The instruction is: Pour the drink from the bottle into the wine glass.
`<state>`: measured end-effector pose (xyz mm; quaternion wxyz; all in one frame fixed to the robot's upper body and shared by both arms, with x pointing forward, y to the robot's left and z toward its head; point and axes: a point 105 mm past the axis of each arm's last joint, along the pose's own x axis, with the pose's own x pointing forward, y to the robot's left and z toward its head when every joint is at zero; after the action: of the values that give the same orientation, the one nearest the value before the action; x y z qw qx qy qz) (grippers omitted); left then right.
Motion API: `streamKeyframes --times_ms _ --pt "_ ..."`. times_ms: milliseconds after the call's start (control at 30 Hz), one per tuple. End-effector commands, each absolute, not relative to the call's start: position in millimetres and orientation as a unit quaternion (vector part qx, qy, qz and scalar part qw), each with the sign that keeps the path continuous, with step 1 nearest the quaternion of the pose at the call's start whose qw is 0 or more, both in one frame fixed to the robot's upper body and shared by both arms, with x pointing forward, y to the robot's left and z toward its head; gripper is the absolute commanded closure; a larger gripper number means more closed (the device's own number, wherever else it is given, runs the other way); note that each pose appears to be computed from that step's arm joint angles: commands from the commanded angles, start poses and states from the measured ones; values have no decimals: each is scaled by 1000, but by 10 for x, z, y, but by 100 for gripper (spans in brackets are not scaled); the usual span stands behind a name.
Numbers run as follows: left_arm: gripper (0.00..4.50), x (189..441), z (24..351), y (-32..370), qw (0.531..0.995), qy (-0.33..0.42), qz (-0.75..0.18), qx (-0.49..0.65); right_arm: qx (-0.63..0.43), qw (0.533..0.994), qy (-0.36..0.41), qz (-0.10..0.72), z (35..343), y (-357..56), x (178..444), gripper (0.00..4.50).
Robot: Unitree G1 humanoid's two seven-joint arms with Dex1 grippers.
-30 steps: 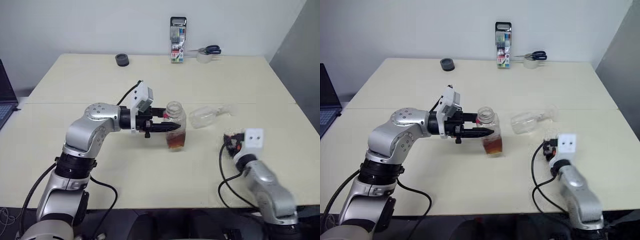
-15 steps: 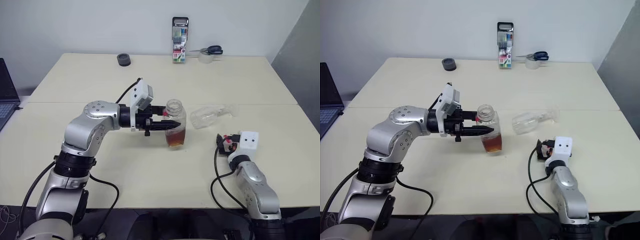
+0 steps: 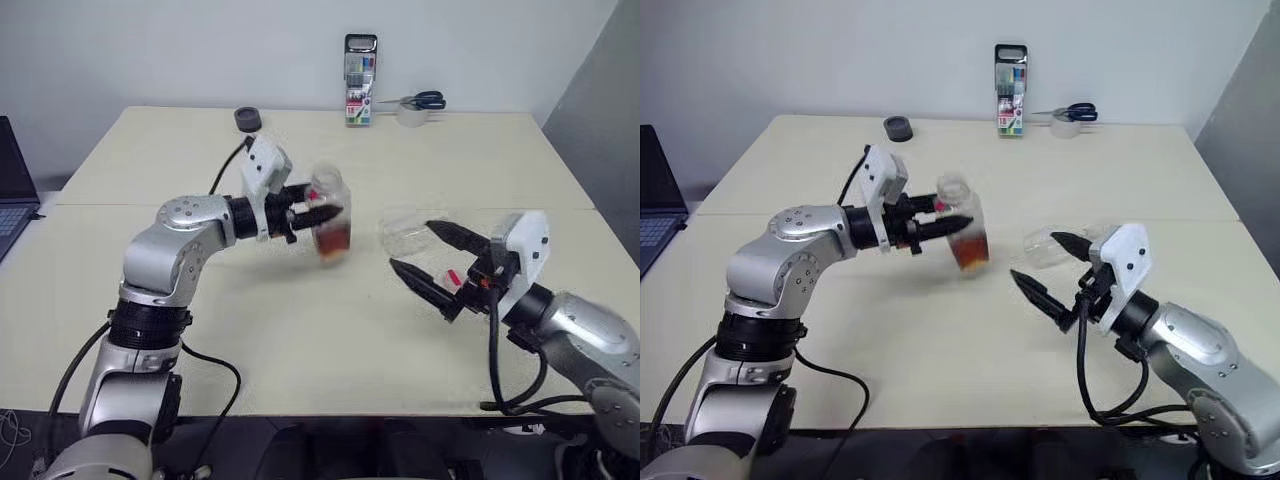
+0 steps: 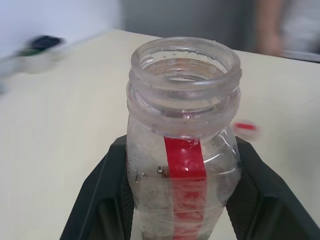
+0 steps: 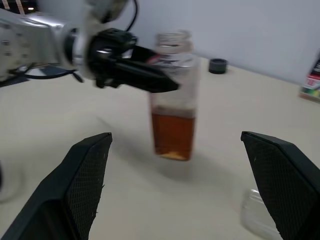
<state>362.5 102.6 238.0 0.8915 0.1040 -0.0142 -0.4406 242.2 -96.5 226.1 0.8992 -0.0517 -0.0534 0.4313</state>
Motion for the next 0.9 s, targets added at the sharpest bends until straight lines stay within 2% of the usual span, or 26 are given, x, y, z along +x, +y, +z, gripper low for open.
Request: streamKeyframes --times_ms 33,200,367,600,900 --pt "244 3847 2805 1305 946 -82 -296 103 -40 880 -76 466 2451 -836 2415 7" --pt "244 4032 2752 1744 983 -81 -143 77 -28 882 -84 464 2490 -733 2526 7" --pt "244 4045 2455 2321 996 -64 23 62 -17 873 -99 478 2558 -620 2572 7" --pt "244 4015 2125 2473 997 -32 48 40 -24 865 -97 491 2575 -621 2575 7" --pt "244 4064 2138 2401 999 -31 15 24 -30 869 -95 485 2555 -616 2579 7"
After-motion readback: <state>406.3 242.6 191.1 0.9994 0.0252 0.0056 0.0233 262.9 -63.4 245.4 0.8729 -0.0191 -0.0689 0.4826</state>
